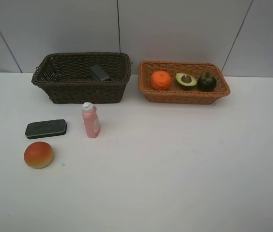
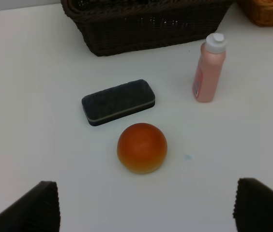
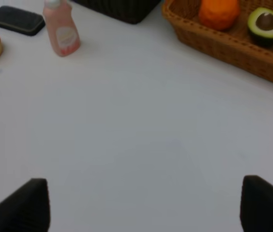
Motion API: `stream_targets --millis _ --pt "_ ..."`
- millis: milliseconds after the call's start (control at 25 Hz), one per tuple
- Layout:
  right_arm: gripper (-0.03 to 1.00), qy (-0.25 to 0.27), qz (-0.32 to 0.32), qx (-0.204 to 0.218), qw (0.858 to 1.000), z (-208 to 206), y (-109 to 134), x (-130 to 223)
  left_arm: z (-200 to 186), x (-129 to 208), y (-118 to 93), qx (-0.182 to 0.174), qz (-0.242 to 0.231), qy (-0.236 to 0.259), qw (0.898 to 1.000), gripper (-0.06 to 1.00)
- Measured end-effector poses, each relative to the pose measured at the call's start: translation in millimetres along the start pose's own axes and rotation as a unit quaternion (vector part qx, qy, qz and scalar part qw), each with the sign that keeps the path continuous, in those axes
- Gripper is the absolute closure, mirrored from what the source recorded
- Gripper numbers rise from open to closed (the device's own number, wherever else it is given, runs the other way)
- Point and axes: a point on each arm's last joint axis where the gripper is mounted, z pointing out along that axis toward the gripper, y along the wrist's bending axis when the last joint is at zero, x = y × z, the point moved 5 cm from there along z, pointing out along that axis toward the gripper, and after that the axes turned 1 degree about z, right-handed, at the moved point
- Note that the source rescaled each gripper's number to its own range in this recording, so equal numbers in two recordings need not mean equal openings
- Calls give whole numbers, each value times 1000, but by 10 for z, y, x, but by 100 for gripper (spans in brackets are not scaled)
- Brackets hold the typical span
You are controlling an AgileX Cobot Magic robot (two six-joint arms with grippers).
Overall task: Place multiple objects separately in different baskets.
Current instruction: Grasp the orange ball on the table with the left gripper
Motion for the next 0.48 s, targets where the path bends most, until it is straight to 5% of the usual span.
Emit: stream_targets --millis 480 --pt "-2 -39 68 123 989 -123 -109 34 0 0 0 0 0 0 1000 10"
